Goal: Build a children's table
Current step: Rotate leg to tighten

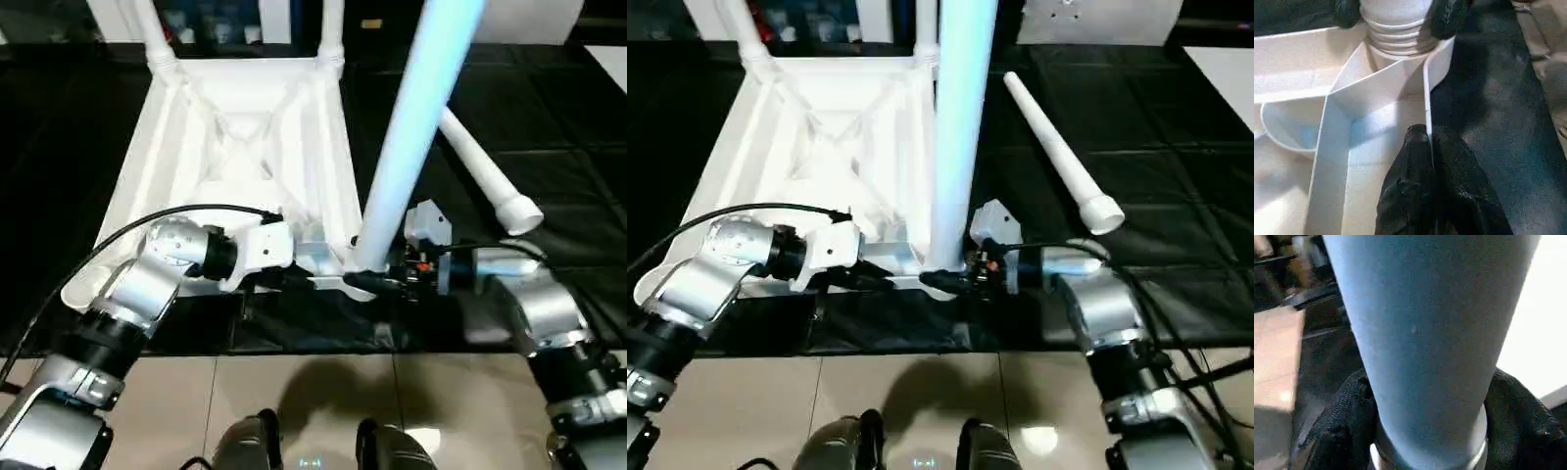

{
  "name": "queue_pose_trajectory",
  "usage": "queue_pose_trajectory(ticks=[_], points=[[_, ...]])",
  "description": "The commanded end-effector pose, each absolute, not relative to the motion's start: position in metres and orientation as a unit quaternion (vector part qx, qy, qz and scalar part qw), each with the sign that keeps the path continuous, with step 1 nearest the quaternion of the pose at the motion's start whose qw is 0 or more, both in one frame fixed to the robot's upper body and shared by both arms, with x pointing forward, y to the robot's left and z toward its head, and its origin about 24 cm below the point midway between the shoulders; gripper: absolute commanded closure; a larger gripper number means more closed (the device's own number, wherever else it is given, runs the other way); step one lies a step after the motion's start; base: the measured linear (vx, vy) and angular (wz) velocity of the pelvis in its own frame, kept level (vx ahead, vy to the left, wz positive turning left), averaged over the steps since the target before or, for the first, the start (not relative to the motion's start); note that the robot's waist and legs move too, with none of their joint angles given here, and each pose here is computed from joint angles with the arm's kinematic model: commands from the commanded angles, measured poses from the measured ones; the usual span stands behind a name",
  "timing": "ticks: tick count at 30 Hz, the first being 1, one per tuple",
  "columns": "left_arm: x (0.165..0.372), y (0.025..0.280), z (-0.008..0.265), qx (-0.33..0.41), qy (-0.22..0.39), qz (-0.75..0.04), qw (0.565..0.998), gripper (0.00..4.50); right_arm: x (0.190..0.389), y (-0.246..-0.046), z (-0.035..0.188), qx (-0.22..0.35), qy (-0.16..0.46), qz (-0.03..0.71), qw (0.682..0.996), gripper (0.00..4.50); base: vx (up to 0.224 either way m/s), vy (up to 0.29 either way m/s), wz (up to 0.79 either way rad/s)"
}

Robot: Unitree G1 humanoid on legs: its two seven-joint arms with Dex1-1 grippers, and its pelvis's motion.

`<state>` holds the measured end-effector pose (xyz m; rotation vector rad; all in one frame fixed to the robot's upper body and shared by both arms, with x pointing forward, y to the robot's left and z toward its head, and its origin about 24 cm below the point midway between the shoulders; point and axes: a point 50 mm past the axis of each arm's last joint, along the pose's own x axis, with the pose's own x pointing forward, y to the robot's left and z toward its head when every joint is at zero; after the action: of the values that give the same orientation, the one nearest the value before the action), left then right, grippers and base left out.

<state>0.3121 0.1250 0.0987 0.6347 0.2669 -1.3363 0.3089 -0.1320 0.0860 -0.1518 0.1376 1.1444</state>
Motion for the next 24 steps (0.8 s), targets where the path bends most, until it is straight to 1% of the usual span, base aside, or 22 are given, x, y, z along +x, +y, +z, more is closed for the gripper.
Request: queue_pose_trajectory(ticks=[1,2,3,4,5,7,8,11,12,13,15,18,19,20,21,22,23,24], points=[[0.308,0.102,0.089,0.264,0.132,-0.583,0.757,4.50,0.312,-0.115,0.082,-0.020,0.065,0.473,0.879,1.83,0.000,0.000,0.00],[0.308,0.100,0.090,0.260,0.132,-0.575,0.765,4.50,0.312,-0.113,0.081,-0.014,0.064,0.463,0.884,1.83,0.000,0.000,0.00],[0.310,0.094,0.091,0.246,0.134,-0.547,0.789,4.50,0.313,-0.107,0.080,0.006,0.061,0.430,0.901,1.83,0.000,0.000,0.00],[0.313,0.084,0.093,0.224,0.132,-0.506,0.822,4.50,0.313,-0.097,0.077,0.031,0.062,0.387,0.919,1.83,0.000,0.000,0.00],[0.313,0.084,0.093,0.224,0.132,-0.506,0.822,4.50,0.313,-0.097,0.077,0.031,0.062,0.387,0.919,1.83,0.000,0.000,0.00],[0.317,0.065,0.097,0.185,0.125,-0.439,0.870,4.50,0.314,-0.080,0.075,0.062,0.060,0.321,0.943,1.83,0.000,0.000,0.00],[0.318,0.056,0.100,0.172,0.120,-0.415,0.885,4.50,0.315,-0.073,0.076,0.071,0.060,0.297,0.950,1.83,0.000,0.000,0.00],[0.318,0.050,0.103,0.166,0.114,-0.398,0.895,4.50,0.315,-0.067,0.077,0.075,0.059,0.278,0.956,1.83,0.000,0.000,0.00],[0.318,0.042,0.105,0.168,0.102,-0.383,0.903,4.50,0.318,-0.063,0.078,0.072,0.052,0.260,0.962,1.48,0.000,0.000,0.00],[0.318,0.042,0.105,0.168,0.102,-0.383,0.903,4.50,0.318,-0.063,0.078,0.072,0.052,0.260,0.962,1.48,0.000,0.000,0.00],[0.315,0.041,0.104,0.180,0.096,-0.398,0.894,4.50,0.319,-0.070,0.078,0.076,0.048,0.247,0.965,1.10,0.000,0.000,0.00],[0.312,0.045,0.102,0.193,0.101,-0.413,0.884,4.50,0.319,-0.077,0.078,0.069,0.045,0.246,0.966,0.79,0.000,0.000,0.00],[0.312,0.047,0.102,0.196,0.103,-0.415,0.882,4.50,0.319,-0.079,0.078,0.065,0.044,0.246,0.966,0.79,0.000,0.000,0.00],[0.310,0.054,0.100,0.204,0.111,-0.427,0.874,4.50,0.319,-0.089,0.080,0.052,0.034,0.245,0.968,0.79,0.000,0.000,0.00],[0.310,0.057,0.099,0.208,0.114,-0.433,0.869,4.50,0.320,-0.095,0.081,0.042,0.029,0.243,0.969,0.56,0.000,0.000,0.00],[0.310,0.057,0.099,0.208,0.114,-0.433,0.869,4.50,0.320,-0.095,0.081,0.042,0.029,0.243,0.969,0.56,0.000,0.000,0.00],[0.309,0.059,0.098,0.211,0.117,-0.436,0.867,4.50,0.320,-0.099,0.082,0.036,0.025,0.241,0.970,0.44,0.000,0.000,0.00],[0.309,0.063,0.097,0.216,0.119,-0.447,0.860,4.50,0.320,-0.107,0.085,0.024,0.017,0.251,0.967,0.33,0.000,0.000,0.00]])
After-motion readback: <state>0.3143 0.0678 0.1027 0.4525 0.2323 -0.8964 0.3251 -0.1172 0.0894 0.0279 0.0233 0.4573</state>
